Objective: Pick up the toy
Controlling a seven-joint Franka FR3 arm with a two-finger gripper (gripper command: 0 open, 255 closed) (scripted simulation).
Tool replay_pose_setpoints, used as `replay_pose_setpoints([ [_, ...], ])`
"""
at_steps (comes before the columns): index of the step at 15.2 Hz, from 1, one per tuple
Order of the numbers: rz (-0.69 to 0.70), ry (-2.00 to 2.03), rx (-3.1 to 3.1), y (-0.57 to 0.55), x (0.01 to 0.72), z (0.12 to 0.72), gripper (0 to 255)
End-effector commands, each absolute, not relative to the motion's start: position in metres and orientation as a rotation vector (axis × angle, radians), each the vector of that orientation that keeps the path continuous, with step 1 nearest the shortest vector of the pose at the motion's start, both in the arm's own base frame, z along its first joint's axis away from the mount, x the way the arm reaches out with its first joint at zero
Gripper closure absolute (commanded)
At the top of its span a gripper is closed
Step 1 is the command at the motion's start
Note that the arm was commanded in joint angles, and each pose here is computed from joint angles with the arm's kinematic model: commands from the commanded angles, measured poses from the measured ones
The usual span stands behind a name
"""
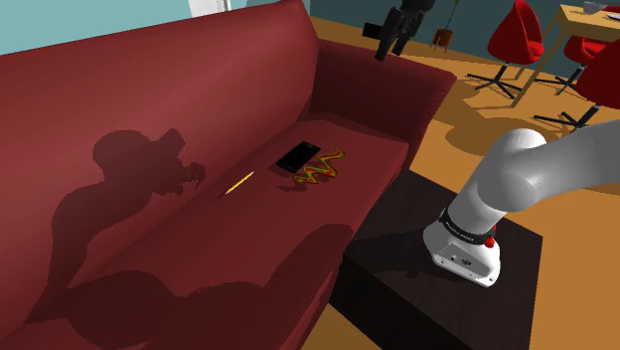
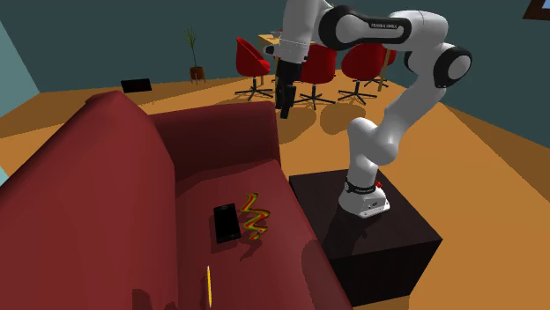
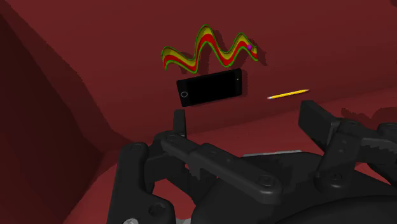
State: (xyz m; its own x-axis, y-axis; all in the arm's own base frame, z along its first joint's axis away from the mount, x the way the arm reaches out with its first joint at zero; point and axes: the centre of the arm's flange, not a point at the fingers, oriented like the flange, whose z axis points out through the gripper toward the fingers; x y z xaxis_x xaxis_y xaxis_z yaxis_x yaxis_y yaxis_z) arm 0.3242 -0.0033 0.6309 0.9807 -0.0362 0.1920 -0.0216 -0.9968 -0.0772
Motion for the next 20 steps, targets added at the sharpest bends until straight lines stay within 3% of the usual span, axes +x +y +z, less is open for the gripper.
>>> replay_pose_setpoints([
  [1,-0.298,0.045,-3.052,-0.003,0.324,0.631,0],
  [20,-0.186,0.528,-3.036,0.021,0.406,0.393,0],
])
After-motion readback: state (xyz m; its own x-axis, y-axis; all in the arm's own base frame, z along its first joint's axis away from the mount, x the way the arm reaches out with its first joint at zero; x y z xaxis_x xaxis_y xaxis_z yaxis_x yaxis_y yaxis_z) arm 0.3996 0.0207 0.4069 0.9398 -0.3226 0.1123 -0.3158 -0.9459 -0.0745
